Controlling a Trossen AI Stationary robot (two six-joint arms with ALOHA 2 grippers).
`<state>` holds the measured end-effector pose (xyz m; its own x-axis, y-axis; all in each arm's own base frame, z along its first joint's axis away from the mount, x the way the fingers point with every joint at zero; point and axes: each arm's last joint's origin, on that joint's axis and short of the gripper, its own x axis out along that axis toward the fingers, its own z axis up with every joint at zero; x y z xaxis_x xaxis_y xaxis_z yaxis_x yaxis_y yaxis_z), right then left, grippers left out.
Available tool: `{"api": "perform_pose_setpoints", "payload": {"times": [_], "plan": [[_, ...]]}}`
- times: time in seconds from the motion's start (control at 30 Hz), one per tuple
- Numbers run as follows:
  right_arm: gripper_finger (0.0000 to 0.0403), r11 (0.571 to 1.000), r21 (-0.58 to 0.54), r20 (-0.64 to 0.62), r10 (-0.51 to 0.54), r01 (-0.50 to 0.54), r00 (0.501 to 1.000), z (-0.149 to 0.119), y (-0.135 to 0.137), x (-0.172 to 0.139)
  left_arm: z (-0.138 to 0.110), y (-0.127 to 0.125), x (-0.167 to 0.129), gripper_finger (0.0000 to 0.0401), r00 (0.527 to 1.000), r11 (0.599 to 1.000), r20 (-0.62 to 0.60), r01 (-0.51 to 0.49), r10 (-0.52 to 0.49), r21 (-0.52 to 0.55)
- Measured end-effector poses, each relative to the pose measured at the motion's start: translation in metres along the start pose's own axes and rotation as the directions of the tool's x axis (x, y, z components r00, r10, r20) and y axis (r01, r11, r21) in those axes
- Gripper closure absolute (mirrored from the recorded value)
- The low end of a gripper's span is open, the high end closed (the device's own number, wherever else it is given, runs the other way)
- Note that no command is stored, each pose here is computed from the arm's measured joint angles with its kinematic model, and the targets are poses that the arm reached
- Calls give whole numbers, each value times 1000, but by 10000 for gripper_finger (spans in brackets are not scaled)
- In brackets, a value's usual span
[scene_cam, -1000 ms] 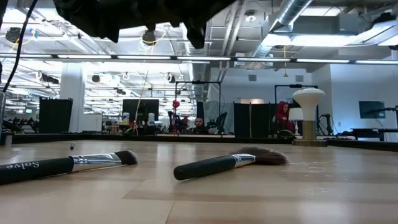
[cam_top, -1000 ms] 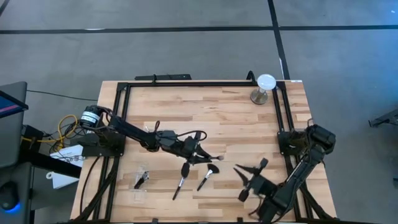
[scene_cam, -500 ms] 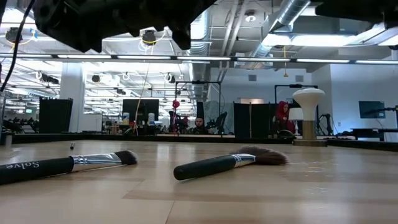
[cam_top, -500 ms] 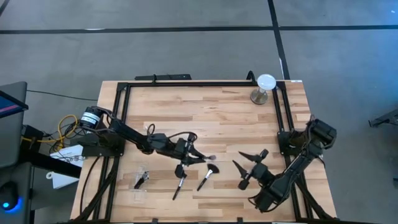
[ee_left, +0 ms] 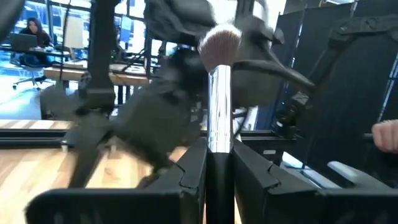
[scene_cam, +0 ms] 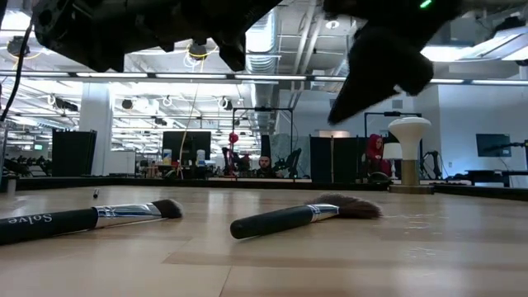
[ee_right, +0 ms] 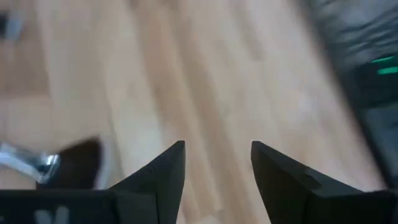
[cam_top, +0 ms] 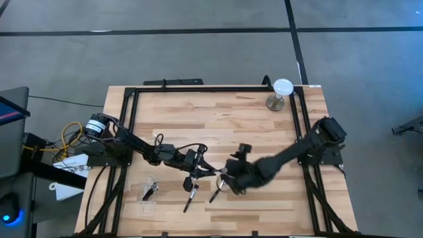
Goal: Put items in baskets/containers
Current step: Put the powder brush into the transparent organizer
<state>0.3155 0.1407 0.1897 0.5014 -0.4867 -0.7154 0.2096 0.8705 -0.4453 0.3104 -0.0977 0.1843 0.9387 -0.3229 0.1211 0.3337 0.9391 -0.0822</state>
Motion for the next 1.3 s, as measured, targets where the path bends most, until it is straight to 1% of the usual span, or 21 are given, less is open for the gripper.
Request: {"api": "perform_pose_setpoints", "payload": {"times": [0.07, 0.13, 0.2, 0.33, 0.37, 0.47, 0.53, 0.57, 0.6, 0.63, 0.67, 0.7, 0.77, 0.8, 0.83, 0.87, 0.93, 1.0, 1.1, 1.17, 1.3], "plan": [[239, 996, -17, -37, 85, -85, 996, 7, -9, 12, -1, -2, -1, 346, 1000, 1000, -1, -10, 10, -2], [245, 992, -31, -12, 124, -124, 992, 14, -13, 16, 0, -2, -1, 346, 999, 999, 6, -32, 32, -2], [251, 988, -78, 47, 139, -135, 989, 20, -15, 11, 0, -3, -1, 346, 999, 999, 7, -37, 37, -3], [264, 977, -138, 183, 186, -162, 965, 28, -19, -16, 2, -8, -1, 345, 1000, 1000, 15, -17, 17, -3], [267, 976, -139, 220, 197, -170, 955, 27, -21, -22, 3, -10, -2, 345, 1000, 1000, 20, -12, 12, -3], [277, 971, -126, 305, 232, -202, 924, 9, -28, -32, 10, -14, -9, 345, 999, 1000, 42, 2, -2, -1], [283, 970, -97, 375, 241, -221, 895, -9, -34, -31, 15, -18, -15, 345, 998, 1000, 59, 9, -10, 1], [285, 970, -76, 426, 243, -233, 871, -18, -36, -29, 16, -20, -18, 345, 998, 1000, 63, 9, -9, 8], [287, 966, -56, 488, 247, -252, 837, -27, -39, -28, 18, -22, -21, 345, 998, 1000, 68, 1, -2, 16], [289, 958, -36, 565, 254, -285, 785, -35, -41, -26, 19, -24, -23, 345, 997, 1000, 74, -13, 11, 25], [290, 948, -21, 646, 255, -317, 720, -41, -45, -26, 19, -25, -24, 345, 997, 999, 78, -31, 29, 34], [291, 937, -11, 723, 249, -350, 644, -47, -49, -26, 18, -25, -25, 345, 996, 998, 76, -50, 47, 41], [291, 916, -7, 850, 217, -401, 480, -55, -58, -28, 15, -24, -23, 345, 994, 996, 76, -77, 73, 52], [291, 912, -3, 887, 191, -409, 420, -59, -63, -29, 13, -22, -22, 345, 994, 994, 72, -89, 85, 55], [291, 914, 9, 910, 160, -405, 382, -60, -67, -29, 11, -20, -21, 345, 993, 993, 67, -102, 98, 55], [290, 920, 13, 917, 146, -392, 372, -61, -70, -29, 8, -17, -21, 345, 992, 992, 66, -111, 108, 52], [290, 929, 10, 904, 150, -371, 400, -60, -71, -24, 6, -12, -19, 345, 989, 991, 73, -128, 125, 43], [290, 921, -22, 887, 198, -389, 417, -56, -70, -20, 4, -8, -18, 346, 987, 989, 75, -142, 139, 41], [289, 893, -65, 878, 263, -445, 400, -52, -66, -16, -1, -4, -15, 348, 986, 987, 67, -153, 150, 40], [289, 887, -79, 878, 277, -454, 389, -48, -63, -15, -3, -3, -11, 348, 987, 987, 63, -153, 150, 40], [289, 885, -87, 867, 293, -457, 403, -45, -53, -11, -10, -5, -6, 346, 988, 989, 50, -145, 143, 34]]}}
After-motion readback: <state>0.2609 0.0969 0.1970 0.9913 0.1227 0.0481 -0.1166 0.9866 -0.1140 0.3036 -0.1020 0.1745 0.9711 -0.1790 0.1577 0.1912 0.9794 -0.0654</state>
